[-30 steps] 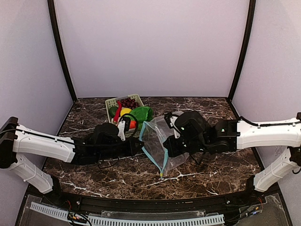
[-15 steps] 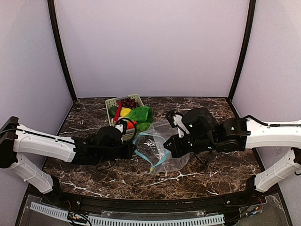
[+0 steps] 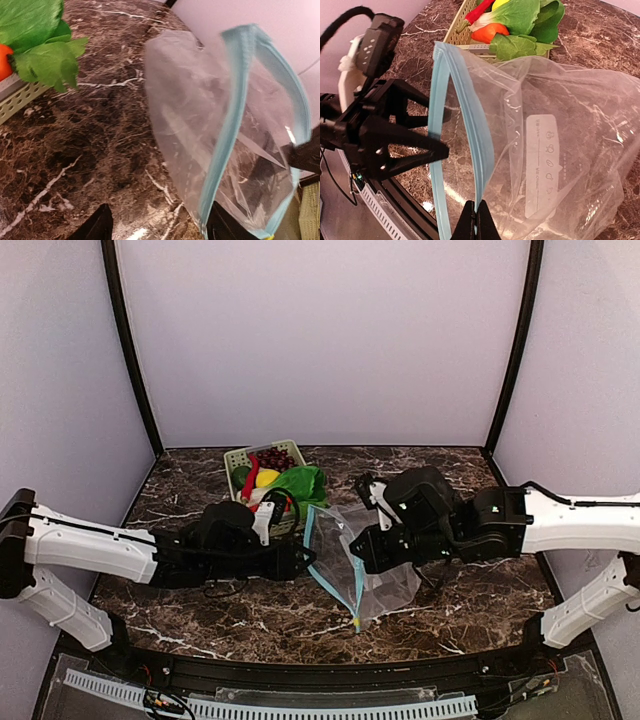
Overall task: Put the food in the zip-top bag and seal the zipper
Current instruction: Open the zipper food storage bag at the center of the board, then pick up the fake vegetable from the bin.
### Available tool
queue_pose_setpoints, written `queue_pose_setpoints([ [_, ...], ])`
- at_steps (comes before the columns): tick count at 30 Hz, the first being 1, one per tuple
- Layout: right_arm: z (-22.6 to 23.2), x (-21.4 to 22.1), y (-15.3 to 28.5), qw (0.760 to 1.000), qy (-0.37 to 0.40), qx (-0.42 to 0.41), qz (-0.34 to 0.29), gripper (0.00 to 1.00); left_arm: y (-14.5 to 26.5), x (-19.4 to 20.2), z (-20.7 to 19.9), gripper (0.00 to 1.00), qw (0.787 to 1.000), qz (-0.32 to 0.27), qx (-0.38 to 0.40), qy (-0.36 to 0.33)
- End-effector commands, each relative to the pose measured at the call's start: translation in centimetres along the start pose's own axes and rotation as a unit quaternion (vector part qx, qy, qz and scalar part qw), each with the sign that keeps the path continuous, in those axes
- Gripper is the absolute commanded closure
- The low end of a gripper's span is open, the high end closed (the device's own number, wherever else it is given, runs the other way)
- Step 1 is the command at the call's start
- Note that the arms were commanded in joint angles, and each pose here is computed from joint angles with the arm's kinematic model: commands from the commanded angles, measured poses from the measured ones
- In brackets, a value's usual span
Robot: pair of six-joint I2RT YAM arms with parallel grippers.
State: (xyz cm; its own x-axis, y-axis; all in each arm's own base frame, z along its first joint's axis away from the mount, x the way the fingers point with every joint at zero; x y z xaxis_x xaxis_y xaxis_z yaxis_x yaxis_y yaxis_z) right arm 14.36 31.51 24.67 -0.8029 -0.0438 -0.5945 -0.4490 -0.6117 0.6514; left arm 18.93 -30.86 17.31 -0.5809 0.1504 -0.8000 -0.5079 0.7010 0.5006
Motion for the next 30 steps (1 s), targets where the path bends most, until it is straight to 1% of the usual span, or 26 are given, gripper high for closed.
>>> queue_pose_setpoints([
  [1,0.6,-1.2,0.2,0.999,-0.006,0.032,-0.015,1.00,3.5,-3.6,-3.9,0.30,0.991,-0.033,0.121,-0.043],
  [2,0.6,-1.3,0.2,0.999,-0.004,0.038,-0.014,1.00,4.5,-3.7,-3.9,0.23,0.992,-0.028,0.118,-0.045],
  [4,0.7,-1.5,0.3,0.999,-0.003,0.045,-0.012,1.00,6.3,-5.0,-3.8,0.16,0.993,-0.024,0.110,-0.047],
  [5,0.8,-1.5,0.3,0.999,-0.003,0.048,-0.010,1.00,7.0,-5.4,-3.6,0.15,0.993,-0.020,0.107,-0.046],
  [6,0.8,-1.6,0.3,0.999,-0.003,0.049,-0.009,1.00,7.5,-5.6,-3.0,0.15,0.995,-0.001,0.091,-0.044],
  [11,0.6,-1.9,0.3,0.998,-0.008,0.055,-0.003,1.00,9.0,-7.4,0.8,0.14,0.997,0.037,0.061,-0.014],
  [12,0.6,-1.9,0.4,0.998,-0.008,0.055,-0.003,1.00,9.2,-8.1,0.9,0.14,0.997,0.033,0.061,-0.024],
  [13,0.5,-2.0,0.5,0.998,-0.010,0.056,-0.004,1.00,9.1,-8.3,2.0,0.13,0.998,0.041,0.044,-0.022],
  [14,0.4,-2.1,0.5,0.998,-0.011,0.056,-0.004,1.00,9.3,-9.1,2.2,0.13,0.998,0.035,0.037,-0.040],
  [15,0.4,-2.2,0.6,0.998,-0.011,0.056,-0.005,1.00,8.8,-9.2,3.2,0.13,0.998,0.046,0.022,-0.042],
  [16,0.4,-2.2,0.6,0.998,-0.010,0.054,-0.004,1.00,8.7,-9.9,3.4,0.13,0.997,0.044,0.018,-0.063],
  [17,0.4,-2.3,0.7,0.998,-0.009,0.054,-0.005,1.00,7.8,-9.7,4.8,0.13,0.996,0.066,0.000,-0.059],
  [18,0.4,-2.4,0.8,0.999,-0.008,0.054,-0.005,1.00,7.6,-10.4,5.3,0.14,0.996,0.065,-0.007,-0.067],
  [19,0.4,-2.5,0.9,0.999,-0.007,0.053,-0.006,1.00,6.7,-10.1,7.0,0.17,0.994,0.089,-0.029,-0.053],
  [20,0.4,-2.6,1.0,0.999,-0.007,0.050,-0.008,1.00,6.6,-10.9,7.7,0.21,0.994,0.085,-0.045,-0.050],
  [21,0.3,-2.6,1.1,0.999,-0.007,0.050,-0.008,1.00,5.8,-10.7,9.1,0.23,0.992,0.098,-0.065,-0.039],
  [22,0.3,-2.6,1.3,0.999,-0.007,0.049,-0.009,1.00,5.6,-11.4,9.9,0.27,0.991,0.091,-0.091,-0.040],
  [23,0.1,-2.7,1.3,0.999,-0.008,0.049,-0.009,1.00,4.9,-11.3,10.9,0.28,0.989,0.096,-0.110,-0.036],
  [24,0.0,-2.7,1.3,0.999,-0.008,0.050,-0.009,1.00,4.7,-11.9,11.7,0.31,0.985,0.089,-0.140,-0.035],
  [26,0.0,-2.8,1.4,0.999,-0.007,0.048,-0.008,1.00,3.3,-12.0,14.0,0.35,0.976,0.101,-0.190,-0.028],
  [29,0.1,-2.9,1.4,0.999,-0.002,0.045,-0.009,1.00,2.1,-13.0,16.5,0.40,0.967,0.100,-0.235,-0.018],
  [30,0.1,-3.0,1.5,0.999,-0.001,0.045,-0.010,1.00,1.2,-12.6,17.5,0.41,0.962,0.112,-0.247,-0.016],
])
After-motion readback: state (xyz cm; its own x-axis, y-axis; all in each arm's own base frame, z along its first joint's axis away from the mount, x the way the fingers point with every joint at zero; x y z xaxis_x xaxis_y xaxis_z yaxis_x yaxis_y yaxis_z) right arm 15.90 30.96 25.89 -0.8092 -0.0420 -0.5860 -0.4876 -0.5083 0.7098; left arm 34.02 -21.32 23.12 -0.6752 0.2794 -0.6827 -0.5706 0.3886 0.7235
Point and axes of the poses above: each gripper's point midway between its finger pads, its own y axis back along the fingers, its own z axis along the line the jaws close on, x = y × z, the point moved 6 cm from there along y, back along the fingers, and after that the axes turned 13 degrees about -y, right-handed, at the moved point
